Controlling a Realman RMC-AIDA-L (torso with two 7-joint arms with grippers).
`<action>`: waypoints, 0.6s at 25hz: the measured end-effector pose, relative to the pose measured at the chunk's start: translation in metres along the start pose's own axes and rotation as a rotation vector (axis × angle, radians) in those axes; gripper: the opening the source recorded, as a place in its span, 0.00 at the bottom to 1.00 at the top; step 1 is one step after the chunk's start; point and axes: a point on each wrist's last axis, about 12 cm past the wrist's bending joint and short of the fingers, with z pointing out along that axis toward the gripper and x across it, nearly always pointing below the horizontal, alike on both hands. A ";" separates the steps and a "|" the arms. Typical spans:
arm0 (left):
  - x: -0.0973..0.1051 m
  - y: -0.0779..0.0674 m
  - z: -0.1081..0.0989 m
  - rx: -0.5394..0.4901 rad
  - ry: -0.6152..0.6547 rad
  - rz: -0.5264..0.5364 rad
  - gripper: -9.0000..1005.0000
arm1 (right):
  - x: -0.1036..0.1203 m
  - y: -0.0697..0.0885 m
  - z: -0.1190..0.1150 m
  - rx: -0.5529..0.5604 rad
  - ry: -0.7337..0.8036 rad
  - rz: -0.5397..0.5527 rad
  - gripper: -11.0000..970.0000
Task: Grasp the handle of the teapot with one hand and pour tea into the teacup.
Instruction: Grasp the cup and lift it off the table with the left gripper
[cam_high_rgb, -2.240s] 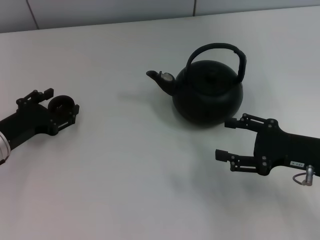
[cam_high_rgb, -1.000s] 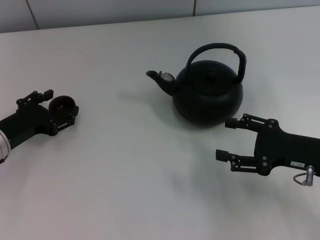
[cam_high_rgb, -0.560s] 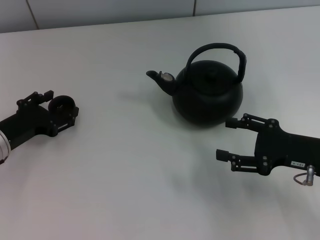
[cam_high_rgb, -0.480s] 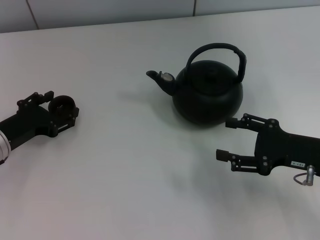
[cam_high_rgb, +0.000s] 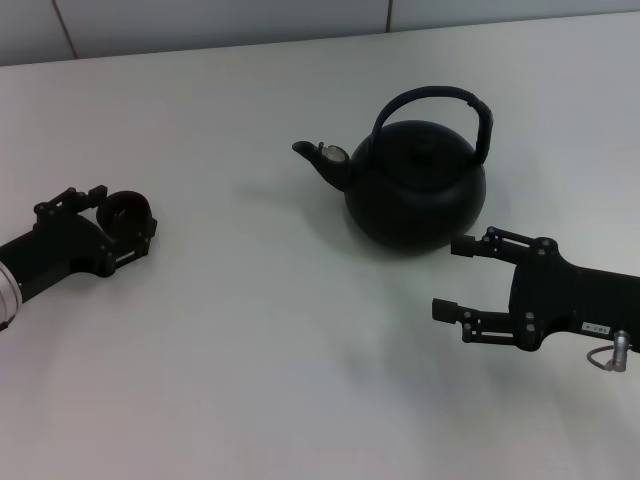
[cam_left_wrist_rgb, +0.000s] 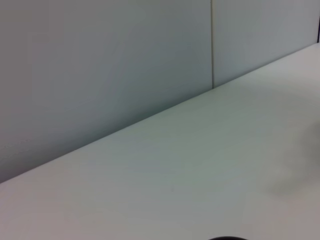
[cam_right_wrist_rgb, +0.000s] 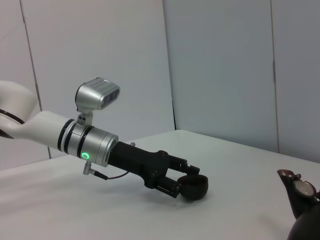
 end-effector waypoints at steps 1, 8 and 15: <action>0.000 0.000 0.000 0.000 0.002 0.001 0.79 | 0.000 0.000 0.000 0.000 0.000 0.000 0.85; 0.000 -0.001 0.001 0.000 0.010 0.007 0.78 | 0.000 0.000 0.000 0.000 0.000 -0.002 0.85; -0.002 0.000 0.001 0.006 -0.004 0.015 0.77 | -0.001 -0.001 0.000 0.001 0.002 -0.005 0.85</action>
